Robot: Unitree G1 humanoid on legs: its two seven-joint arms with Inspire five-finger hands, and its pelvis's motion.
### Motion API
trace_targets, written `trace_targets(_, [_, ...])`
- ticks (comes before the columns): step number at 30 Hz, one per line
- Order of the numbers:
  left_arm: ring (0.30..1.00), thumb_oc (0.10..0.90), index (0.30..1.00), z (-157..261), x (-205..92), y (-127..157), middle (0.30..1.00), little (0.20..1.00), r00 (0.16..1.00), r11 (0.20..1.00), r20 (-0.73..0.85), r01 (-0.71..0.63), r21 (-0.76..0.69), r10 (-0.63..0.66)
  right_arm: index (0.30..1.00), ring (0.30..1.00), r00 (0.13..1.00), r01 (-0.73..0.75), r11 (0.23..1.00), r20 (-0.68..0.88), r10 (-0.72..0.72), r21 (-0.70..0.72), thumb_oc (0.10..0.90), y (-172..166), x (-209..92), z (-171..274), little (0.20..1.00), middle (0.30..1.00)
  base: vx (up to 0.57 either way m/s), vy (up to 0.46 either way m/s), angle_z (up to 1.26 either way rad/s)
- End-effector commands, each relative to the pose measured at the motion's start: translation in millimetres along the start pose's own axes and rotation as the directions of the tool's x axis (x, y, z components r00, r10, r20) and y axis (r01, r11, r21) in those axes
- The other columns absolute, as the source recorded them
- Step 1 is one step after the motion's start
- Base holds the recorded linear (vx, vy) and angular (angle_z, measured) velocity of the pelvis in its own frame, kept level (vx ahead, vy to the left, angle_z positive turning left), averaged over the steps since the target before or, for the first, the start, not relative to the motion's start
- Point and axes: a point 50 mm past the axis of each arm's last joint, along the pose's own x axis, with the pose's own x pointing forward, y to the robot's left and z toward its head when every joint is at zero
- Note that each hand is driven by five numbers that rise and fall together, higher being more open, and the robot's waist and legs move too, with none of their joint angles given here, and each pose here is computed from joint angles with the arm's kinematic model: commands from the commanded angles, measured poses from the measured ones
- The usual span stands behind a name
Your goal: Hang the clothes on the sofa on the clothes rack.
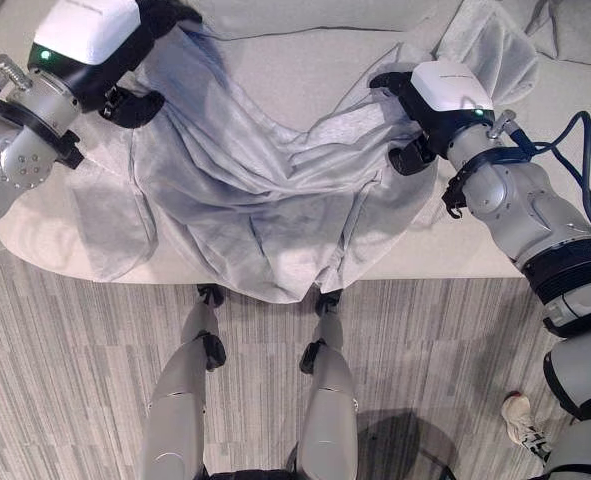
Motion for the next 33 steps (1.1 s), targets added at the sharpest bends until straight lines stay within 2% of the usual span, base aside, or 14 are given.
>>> trace_targets(1, [0.900, 0.800, 0.900, 21, 17, 59, 0.900, 0.900, 0.956, 0.955, 0.079, -0.272, -0.121, 0.282, 0.900, 0.900, 0.969, 0.244, 0.965, -0.016, -0.247, -0.098, 0.800, -80, -12, -15, 0.900, 0.900, 0.00, 0.000, 0.00])
trace_targets(8, [0.900, 0.800, 0.900, 15, 18, 44, 0.900, 0.900, 0.981, 0.981, 0.061, -0.180, -0.079, 0.185, 0.900, 0.900, 0.978, 0.199, 0.972, -0.029, -0.205, -0.127, 0.800, -75, -7, -15, 0.900, 0.900, 0.00, 0.000, 0.00])
trace_targets(9, [0.900, 0.800, 0.900, 9, 18, 35, 0.900, 0.900, 0.991, 0.990, 0.038, -0.129, -0.049, 0.131, 0.900, 0.900, 0.980, 0.190, 0.969, -0.027, -0.196, -0.156, 0.800, -75, -4, -13, 0.900, 0.900, 0.00, 0.000, 0.00])
trace_targets(15, [0.900, 0.800, 0.900, -11, 19, 12, 0.900, 0.900, 0.999, 0.997, -0.052, -0.011, 0.080, 0.015, 0.900, 0.900, 0.972, 0.233, 0.958, 0.010, -0.234, -0.170, 0.800, -85, 14, 6, 0.900, 0.900, 0.00, 0.000, 0.00])
trace_targets(23, [0.900, 0.800, 0.900, -17, 29, 7, 0.900, 0.900, 0.994, 0.994, -0.106, -0.004, 0.112, 0.016, 0.900, 0.900, 0.965, 0.249, 0.955, 0.129, -0.230, -0.160, 0.800, -95, 25, 38, 0.900, 0.900, 0.00, 0.000, 0.00])
trace_targets(30, [0.900, 0.800, 0.900, -14, 29, 5, 0.900, 0.900, 0.995, 0.995, -0.100, -0.003, 0.104, 0.014, 0.900, 0.900, 0.971, 0.194, 0.970, 0.174, -0.167, -0.149, 0.800, -82, 17, 44, 0.900, 0.900, 0.00, 0.000, 0.01])
trace_targets(31, [0.900, 0.800, 0.900, -14, 29, 4, 0.900, 0.900, 0.995, 0.994, -0.100, 0.001, 0.106, 0.009, 0.672, 0.672, 0.971, 0.182, 0.972, 0.180, -0.154, -0.148, 0.648, -79, 15, 45, 0.672, 0.672, 0.00, 0.000, 0.00])
trace_targets(32, [0.900, 0.800, 0.900, -13, 29, 3, 0.900, 0.900, 0.995, 0.994, -0.099, 0.003, 0.105, 0.008, 0.300, 0.300, 0.971, 0.179, 0.973, 0.189, -0.149, -0.148, 0.400, -77, 14, 46, 0.300, 0.300, 0.00, 0.000, 0.00])
trace_targets(33, [0.632, 0.621, 0.632, -13, 29, 3, 0.632, 0.632, 0.995, 0.994, -0.098, 0.003, 0.106, 0.007, 0.300, 0.300, 0.971, 0.178, 0.973, 0.188, -0.149, -0.148, 0.400, -77, 14, 46, 0.300, 0.300, 0.00, 0.000, 0.00])
